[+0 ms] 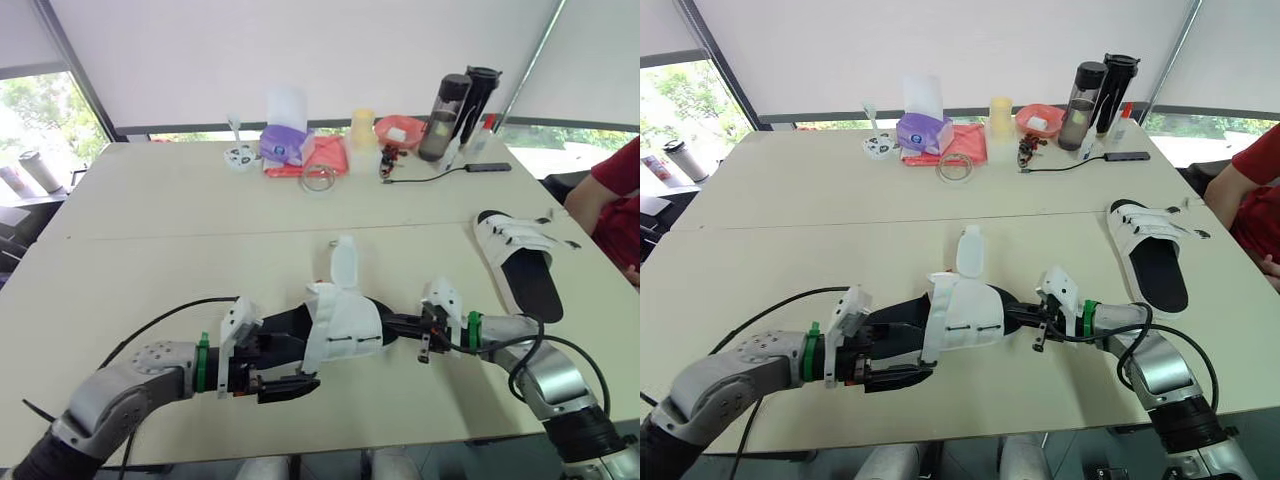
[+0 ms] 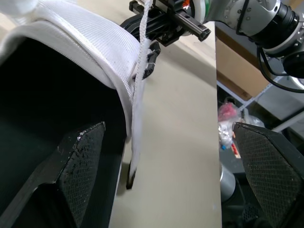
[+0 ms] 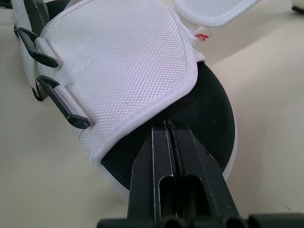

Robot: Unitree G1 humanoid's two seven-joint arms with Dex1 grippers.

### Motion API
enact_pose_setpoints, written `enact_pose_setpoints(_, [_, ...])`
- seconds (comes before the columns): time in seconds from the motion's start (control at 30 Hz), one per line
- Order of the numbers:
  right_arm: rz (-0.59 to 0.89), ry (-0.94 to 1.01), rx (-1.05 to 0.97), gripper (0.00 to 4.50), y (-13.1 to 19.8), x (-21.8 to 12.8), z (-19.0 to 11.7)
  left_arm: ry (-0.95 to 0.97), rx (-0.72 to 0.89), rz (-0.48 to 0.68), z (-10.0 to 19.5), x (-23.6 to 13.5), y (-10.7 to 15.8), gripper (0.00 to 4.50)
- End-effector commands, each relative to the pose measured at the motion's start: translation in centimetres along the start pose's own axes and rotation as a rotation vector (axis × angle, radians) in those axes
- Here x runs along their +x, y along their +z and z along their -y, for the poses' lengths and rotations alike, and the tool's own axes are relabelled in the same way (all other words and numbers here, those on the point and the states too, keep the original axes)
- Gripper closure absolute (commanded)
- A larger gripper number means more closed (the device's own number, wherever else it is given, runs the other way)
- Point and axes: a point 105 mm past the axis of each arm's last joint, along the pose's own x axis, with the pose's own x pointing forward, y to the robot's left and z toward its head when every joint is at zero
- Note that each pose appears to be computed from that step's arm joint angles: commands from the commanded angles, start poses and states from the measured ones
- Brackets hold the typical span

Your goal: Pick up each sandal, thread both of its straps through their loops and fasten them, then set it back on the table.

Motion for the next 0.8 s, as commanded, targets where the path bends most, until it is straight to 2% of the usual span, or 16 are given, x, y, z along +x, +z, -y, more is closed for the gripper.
enact_pose_setpoints(0.03, [-0.054,0.011,0.064,4.5,-1.4,-0.2,-0.7,-0.044,0.01,-0.005,0.4,0.5,0.4,0.06])
enact_pose_setpoints(0.27, [-0.06,0.11,0.003,4.5,0.4,-0.4,-2.8,-0.089,-0.017,-0.028,1.4,1.5,0.6,0.06])
enact_pose_setpoints(0.37, [-0.057,0.131,0.009,4.5,0.8,-0.3,-3.2,-0.091,-0.017,-0.032,1.7,1.8,0.6,1.39])
enact_pose_setpoints(0.47, [-0.043,0.151,0.03,4.5,0.9,0.2,-3.5,-0.092,-0.02,-0.034,2.0,2.0,0.7,2.84])
enact_pose_setpoints(0.53, [-0.044,0.159,0.03,4.5,0.8,0.7,-3.5,-0.09,-0.021,-0.038,2.1,2.1,0.8,3.97])
enact_pose_setpoints(0.57, [-0.037,0.166,0.037,4.5,0.8,0.9,-3.6,-0.087,-0.021,-0.041,2.1,2.0,0.8,4.37])
enact_pose_setpoints(0.73, [-0.006,0.189,0.076,4.5,1.1,1.6,-4.1,-0.043,-0.012,-0.054,0.6,0.7,1.0,4.45])
enact_pose_setpoints(0.8, [-0.017,0.185,0.094,4.5,0.5,1.8,-4.3,0.042,0.021,-0.017,-2.0,-0.5,2.3,4.45])
